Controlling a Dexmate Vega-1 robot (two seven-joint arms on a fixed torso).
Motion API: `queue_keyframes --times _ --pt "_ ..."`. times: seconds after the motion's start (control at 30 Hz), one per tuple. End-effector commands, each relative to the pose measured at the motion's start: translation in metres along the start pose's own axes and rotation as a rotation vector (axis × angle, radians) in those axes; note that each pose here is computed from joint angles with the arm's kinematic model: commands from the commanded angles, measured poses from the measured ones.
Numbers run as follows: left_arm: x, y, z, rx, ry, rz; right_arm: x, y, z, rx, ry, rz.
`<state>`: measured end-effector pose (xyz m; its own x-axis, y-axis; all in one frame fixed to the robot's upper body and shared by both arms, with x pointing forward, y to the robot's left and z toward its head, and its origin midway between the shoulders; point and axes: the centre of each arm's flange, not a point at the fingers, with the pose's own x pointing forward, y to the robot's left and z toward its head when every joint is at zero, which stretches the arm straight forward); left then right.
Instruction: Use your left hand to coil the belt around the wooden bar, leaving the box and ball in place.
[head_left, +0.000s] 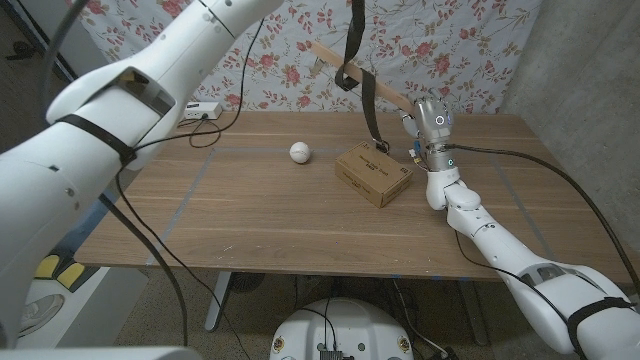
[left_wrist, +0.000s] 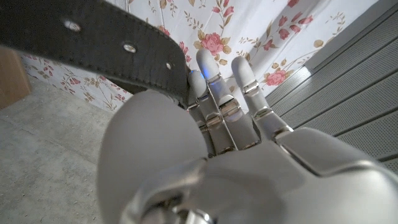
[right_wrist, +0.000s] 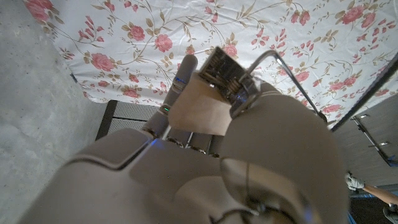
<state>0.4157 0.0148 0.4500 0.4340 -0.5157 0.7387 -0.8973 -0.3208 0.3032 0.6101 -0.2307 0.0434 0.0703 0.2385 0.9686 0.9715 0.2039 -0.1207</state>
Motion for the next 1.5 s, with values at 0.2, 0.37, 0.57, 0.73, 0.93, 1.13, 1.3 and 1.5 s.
queue_keyframes --times 0.2,0.37,0.57,0.73,0.93,1.13,1.3,1.5 --pt "0.015 -0.043 0.002 0.088 -0.009 -0.292 0.007 -0.033 0.021 0.103 -0.106 -0.094" --pt "0.01 -0.058 0.004 0.139 0.0 -0.376 0.012 -0.039 0.022 0.158 -0.098 -0.123" --pt "-0.002 -0.076 0.004 0.164 0.004 -0.465 0.015 -0.044 0.017 0.187 -0.084 -0.144" --pt "-0.016 -0.087 0.005 0.319 0.008 -0.502 0.013 -0.043 0.012 0.175 -0.079 -0.137" --pt "-0.027 -0.093 0.013 0.554 -0.014 -0.489 0.012 -0.043 0.009 0.168 -0.084 -0.13" --pt "-0.04 -0.102 0.023 0.761 -0.089 -0.412 0.011 -0.043 0.007 0.178 -0.073 -0.133" --pt "-0.052 -0.11 0.026 0.847 -0.144 -0.366 0.009 -0.045 0.004 0.175 -0.071 -0.133" --pt "-0.066 -0.116 0.029 0.89 -0.23 -0.298 0.008 -0.046 0.0 0.179 -0.058 -0.138"
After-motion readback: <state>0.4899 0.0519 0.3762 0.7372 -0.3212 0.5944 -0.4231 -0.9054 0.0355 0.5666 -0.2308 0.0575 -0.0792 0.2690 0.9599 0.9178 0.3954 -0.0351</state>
